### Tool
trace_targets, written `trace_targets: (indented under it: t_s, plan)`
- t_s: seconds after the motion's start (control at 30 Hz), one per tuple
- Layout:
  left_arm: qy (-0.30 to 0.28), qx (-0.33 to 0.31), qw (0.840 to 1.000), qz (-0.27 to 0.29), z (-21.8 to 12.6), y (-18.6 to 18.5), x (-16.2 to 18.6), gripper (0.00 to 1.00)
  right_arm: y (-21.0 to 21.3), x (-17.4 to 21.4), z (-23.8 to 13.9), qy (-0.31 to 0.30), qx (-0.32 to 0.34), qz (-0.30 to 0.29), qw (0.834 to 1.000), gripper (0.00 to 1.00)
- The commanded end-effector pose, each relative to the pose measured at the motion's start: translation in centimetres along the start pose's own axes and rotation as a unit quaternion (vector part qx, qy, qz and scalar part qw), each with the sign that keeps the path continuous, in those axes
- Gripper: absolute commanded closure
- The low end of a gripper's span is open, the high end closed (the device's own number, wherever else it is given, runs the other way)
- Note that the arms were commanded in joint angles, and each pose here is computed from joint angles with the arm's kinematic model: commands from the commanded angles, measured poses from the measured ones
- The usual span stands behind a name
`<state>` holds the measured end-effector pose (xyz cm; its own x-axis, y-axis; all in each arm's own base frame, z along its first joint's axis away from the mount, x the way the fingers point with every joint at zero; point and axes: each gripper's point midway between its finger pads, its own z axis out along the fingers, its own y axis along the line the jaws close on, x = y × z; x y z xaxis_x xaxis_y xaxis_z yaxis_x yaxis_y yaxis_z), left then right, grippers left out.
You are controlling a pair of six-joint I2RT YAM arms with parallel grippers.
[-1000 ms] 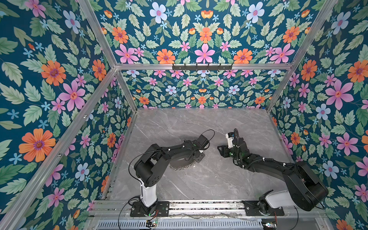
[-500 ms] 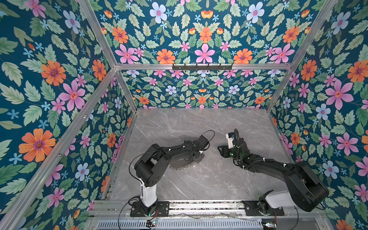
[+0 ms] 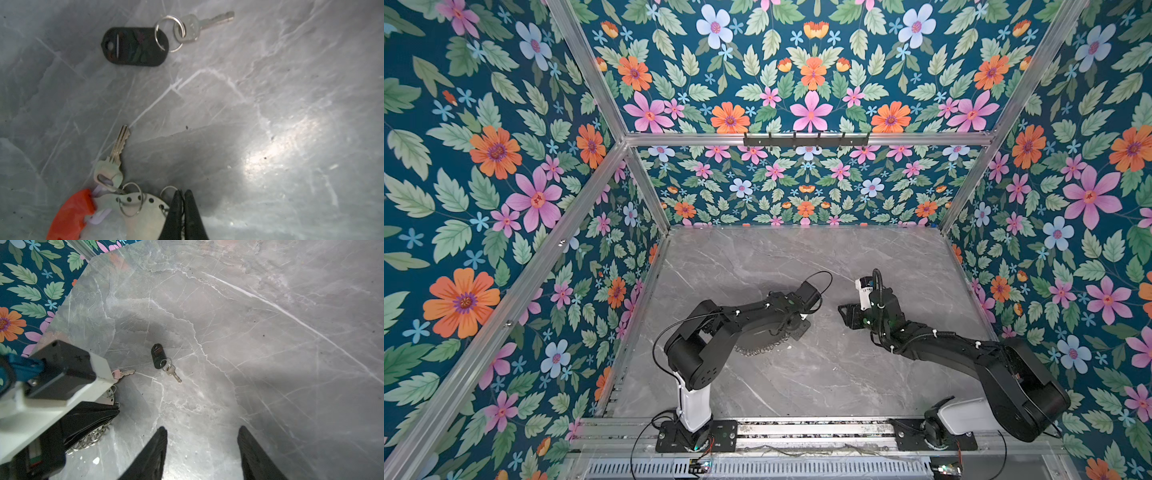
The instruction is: Put the keys on the keyring
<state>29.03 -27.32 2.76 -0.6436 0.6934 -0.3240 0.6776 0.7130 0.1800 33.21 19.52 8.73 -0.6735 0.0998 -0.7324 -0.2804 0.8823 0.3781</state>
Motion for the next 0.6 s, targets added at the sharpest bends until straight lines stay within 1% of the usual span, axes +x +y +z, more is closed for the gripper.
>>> trace_targets:
  t_s: [0.0,0.23,0.57]
  plan:
    - [0.004,-0.009,1.0,0.007,-0.44,0.41,0.11,0.94,0.28,-0.39,0.06,-0.007,-0.006,0.002,1.0,0.45]
    - [0.002,-0.018,1.0,0.005,-0.7,0.76,0.02,0.98,0.26,-0.41,0.05,-0.008,-0.006,0.002,1.0,0.45]
    - [0.006,-0.027,1.0,0.003,-0.41,1.01,0.15,0.99,0.28,-0.37,0.06,-0.006,-0.006,0.001,1.0,0.45]
